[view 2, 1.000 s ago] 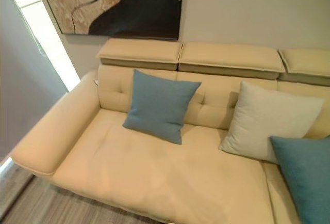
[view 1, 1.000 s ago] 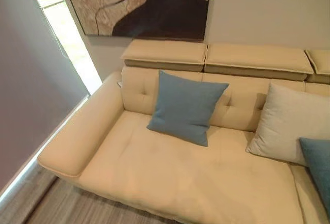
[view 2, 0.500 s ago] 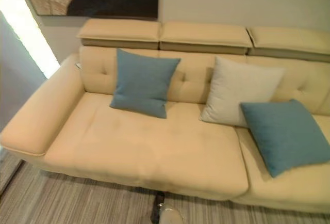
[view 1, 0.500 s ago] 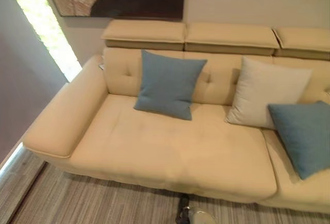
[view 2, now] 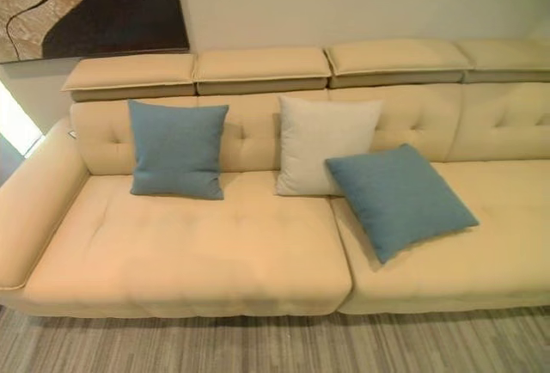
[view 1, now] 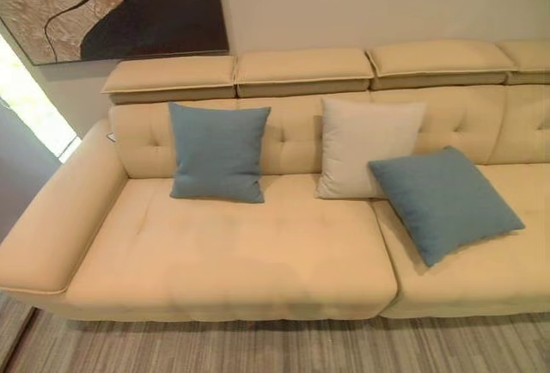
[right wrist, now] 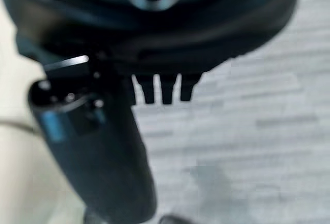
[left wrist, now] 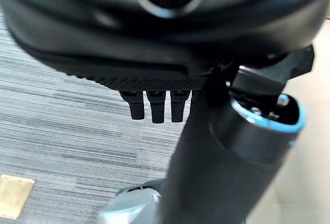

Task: Pick up all the scattered cushions and arrange them neatly on the sofa.

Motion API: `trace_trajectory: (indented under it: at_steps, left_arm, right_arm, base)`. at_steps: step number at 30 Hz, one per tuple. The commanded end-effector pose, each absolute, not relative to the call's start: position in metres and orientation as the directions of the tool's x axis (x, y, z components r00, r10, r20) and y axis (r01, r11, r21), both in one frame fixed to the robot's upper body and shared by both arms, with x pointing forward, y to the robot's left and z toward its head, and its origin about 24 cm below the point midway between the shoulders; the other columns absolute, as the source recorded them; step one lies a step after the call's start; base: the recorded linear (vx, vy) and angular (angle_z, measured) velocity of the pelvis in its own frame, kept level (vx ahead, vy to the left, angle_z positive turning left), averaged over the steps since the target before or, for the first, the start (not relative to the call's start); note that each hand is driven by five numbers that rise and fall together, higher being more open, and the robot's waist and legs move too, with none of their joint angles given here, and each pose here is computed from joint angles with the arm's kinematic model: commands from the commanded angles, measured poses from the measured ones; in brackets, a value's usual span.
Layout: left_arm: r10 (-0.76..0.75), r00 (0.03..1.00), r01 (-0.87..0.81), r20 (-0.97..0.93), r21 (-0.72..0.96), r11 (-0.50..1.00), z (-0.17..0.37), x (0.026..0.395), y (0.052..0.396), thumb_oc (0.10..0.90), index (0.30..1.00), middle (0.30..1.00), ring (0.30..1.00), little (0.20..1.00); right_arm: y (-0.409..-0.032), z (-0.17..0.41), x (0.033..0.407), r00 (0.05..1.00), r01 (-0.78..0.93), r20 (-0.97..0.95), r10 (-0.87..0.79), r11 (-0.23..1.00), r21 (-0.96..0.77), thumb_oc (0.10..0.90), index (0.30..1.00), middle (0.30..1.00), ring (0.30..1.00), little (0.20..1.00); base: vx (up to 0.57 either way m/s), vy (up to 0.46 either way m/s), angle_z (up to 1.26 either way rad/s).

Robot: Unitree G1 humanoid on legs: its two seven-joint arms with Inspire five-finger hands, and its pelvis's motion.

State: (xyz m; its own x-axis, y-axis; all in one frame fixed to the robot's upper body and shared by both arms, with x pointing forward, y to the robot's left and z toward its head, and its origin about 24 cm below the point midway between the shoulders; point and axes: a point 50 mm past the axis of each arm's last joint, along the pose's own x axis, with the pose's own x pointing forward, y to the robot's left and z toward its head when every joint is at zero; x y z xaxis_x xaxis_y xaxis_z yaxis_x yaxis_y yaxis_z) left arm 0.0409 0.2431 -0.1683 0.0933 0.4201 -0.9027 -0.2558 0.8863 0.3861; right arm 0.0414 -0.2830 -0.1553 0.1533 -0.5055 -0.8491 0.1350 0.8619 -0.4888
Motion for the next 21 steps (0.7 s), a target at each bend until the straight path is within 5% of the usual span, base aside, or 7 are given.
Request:
trace_trajectory:
  at_steps: [1,12,21]
  left_arm:
    - [0.443,0.147,-0.230,-0.884,0.405,0.885,-0.165,0.060,0.247,0.800,0.900,0.900,0.900,0.900]
    - [0.395,0.161,-0.194,-0.904,0.364,0.911,-0.169,0.063,0.227,0.800,0.900,0.900,0.900,0.900]
    - [0.446,0.257,-0.169,-0.857,0.415,0.894,-0.160,0.086,0.248,0.800,0.900,0.900,0.900,0.900]
  right_arm:
    - [-0.292,-0.150,0.053,0.180,0.140,-0.816,-0.549,0.835,-0.532,0.800,0.900,0.900,0.900,0.900]
    - [-0.292,-0.150,0.055,0.190,0.172,-0.803,-0.565,0.825,-0.539,0.800,0.900,0.900,0.900,0.900]
    - [-0.286,-0.148,0.072,0.260,0.203,-0.790,-0.556,0.831,-0.518,0.800,0.900,0.900,0.900,0.900]
  base:
    - [-0.06,-0.057,-0.09]
    - [0.00,0.022,-0.58]
    - [-0.11,0.002,-1.07]
